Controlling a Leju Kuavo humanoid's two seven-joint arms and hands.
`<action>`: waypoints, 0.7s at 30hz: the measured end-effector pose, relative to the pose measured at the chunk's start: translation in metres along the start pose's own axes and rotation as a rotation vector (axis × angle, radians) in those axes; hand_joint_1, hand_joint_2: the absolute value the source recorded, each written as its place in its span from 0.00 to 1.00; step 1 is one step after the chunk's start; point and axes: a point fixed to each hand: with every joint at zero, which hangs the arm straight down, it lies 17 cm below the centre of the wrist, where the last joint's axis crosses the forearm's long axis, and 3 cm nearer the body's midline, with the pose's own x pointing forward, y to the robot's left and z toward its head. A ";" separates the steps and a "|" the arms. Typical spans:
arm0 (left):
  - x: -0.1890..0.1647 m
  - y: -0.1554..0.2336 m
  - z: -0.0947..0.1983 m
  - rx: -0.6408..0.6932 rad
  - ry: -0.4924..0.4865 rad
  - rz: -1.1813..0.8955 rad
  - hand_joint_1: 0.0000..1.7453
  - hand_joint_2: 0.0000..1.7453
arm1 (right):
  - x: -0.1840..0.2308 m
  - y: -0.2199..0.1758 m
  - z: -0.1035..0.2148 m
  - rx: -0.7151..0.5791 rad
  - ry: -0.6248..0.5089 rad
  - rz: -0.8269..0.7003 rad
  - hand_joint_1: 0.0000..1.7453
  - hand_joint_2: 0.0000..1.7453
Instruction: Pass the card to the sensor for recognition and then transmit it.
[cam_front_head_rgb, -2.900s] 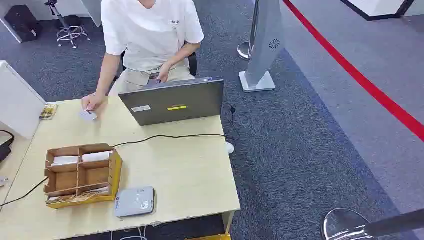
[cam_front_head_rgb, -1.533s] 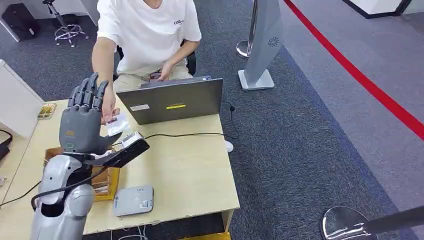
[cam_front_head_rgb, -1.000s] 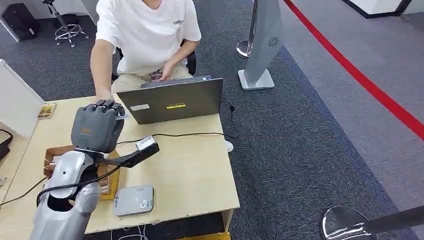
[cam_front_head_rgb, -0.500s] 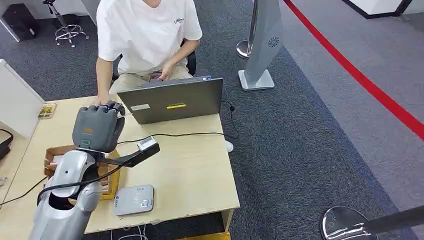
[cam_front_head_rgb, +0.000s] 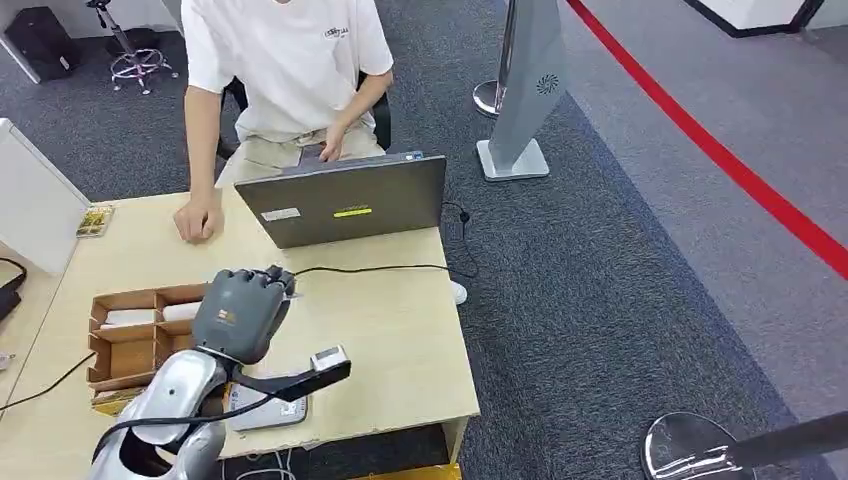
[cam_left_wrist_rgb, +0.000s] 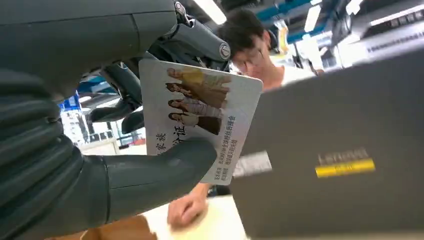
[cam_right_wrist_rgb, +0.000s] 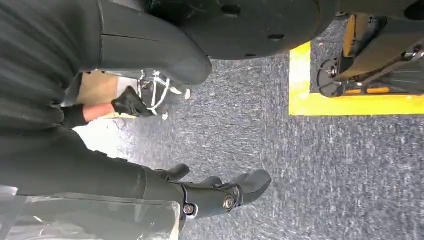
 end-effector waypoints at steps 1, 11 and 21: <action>0.001 -0.004 0.003 -0.010 -0.002 -0.001 1.00 1.00 | 0.000 0.000 0.000 0.002 0.000 0.000 0.00 1.00; 0.005 -0.034 0.019 -0.130 0.085 -0.058 1.00 1.00 | -0.002 -0.002 -0.001 0.003 0.011 -0.004 0.00 1.00; 0.003 -0.056 0.029 -0.220 0.135 -0.071 1.00 1.00 | -0.003 -0.004 -0.001 -0.010 0.017 -0.013 0.00 1.00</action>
